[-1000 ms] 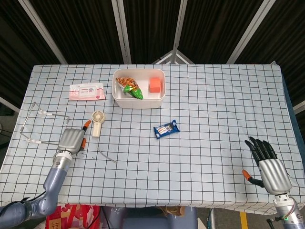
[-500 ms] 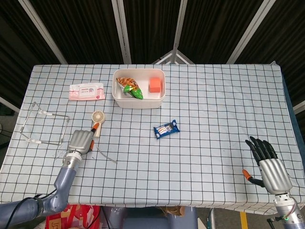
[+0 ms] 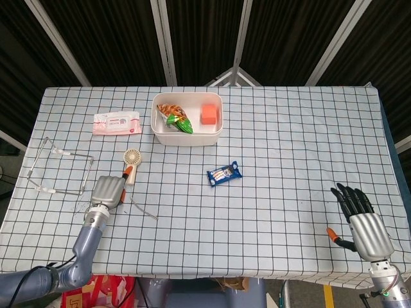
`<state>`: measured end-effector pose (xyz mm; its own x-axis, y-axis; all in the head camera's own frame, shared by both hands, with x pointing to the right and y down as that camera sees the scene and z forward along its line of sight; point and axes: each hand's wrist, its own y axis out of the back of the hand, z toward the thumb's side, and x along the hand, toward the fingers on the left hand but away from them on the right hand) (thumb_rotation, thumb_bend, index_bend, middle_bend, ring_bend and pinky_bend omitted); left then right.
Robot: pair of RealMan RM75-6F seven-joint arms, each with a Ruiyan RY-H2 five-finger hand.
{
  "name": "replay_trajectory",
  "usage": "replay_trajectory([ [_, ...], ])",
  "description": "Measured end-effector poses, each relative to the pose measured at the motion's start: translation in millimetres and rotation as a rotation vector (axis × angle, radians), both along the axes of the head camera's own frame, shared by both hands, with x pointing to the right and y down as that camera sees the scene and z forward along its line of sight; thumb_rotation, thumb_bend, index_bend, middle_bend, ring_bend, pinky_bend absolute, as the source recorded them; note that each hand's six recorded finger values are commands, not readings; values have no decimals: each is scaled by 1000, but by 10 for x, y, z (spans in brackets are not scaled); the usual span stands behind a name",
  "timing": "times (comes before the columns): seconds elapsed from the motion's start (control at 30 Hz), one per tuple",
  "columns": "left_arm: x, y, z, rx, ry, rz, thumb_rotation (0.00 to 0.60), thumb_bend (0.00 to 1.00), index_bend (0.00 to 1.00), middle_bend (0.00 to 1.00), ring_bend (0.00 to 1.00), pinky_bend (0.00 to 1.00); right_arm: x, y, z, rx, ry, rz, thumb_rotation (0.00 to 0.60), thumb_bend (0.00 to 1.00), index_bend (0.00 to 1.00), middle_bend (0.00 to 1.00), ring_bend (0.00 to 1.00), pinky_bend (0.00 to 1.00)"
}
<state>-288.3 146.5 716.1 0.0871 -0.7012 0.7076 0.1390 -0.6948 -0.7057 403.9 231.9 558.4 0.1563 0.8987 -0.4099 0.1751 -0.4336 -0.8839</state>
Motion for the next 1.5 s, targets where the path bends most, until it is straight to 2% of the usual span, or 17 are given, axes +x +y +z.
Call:
replay_trajectory([
  [0.9,-37,-21,97,-8,-27,-12,600,848,0,958,837,928,1,4,-5,2,-4,1,600,290,0,0,0,61],
  [1.23,-31,48,183,-40,-32,-9,600,864,0,956,835,928,-3,2,-20,13,-13,1,600,290,0,0,0,61],
  [1.5,-49,85,237,-77,-14,-49,600,864,0,956,835,928,-7,5,-20,13,-21,3,600,290,0,0,0,61],
])
